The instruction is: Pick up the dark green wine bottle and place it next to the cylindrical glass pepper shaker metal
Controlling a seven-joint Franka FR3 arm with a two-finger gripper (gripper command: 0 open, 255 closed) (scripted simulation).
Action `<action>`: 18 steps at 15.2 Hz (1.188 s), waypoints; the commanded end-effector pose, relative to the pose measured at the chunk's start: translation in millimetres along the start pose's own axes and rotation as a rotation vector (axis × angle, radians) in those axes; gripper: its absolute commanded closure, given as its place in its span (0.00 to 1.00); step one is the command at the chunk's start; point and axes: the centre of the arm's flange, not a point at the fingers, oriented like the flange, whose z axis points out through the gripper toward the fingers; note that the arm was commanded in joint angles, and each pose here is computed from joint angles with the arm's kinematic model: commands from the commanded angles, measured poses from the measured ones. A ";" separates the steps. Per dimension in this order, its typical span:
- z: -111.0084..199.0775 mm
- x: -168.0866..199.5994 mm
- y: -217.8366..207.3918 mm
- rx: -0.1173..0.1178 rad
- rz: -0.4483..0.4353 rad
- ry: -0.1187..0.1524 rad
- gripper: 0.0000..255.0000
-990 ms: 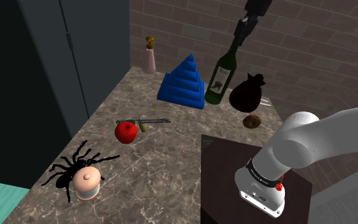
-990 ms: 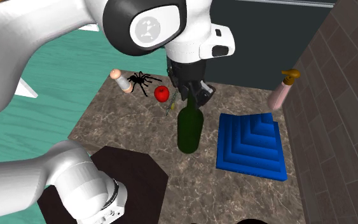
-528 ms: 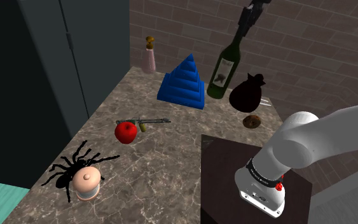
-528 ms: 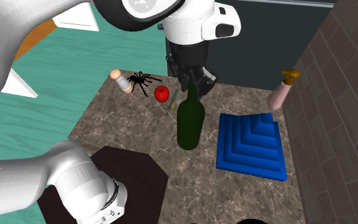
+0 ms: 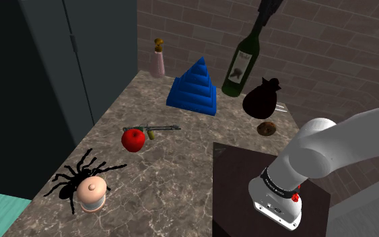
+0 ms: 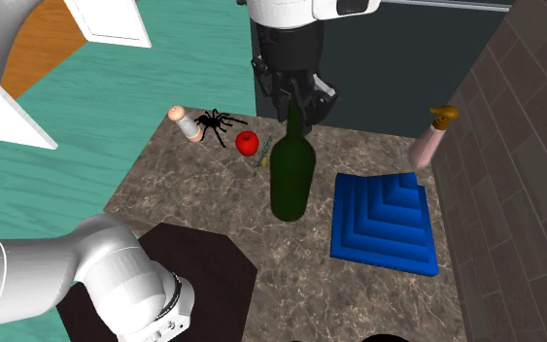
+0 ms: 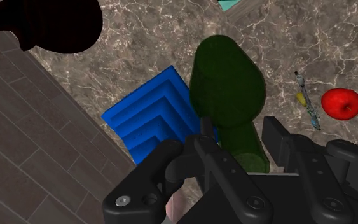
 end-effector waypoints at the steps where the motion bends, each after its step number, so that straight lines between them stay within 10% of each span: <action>1: -10.4 1.7 1.0 0.000 0.000 0.000 1.00; 18: -99.6 11.2 4.3 0.000 0.000 0.000 1.00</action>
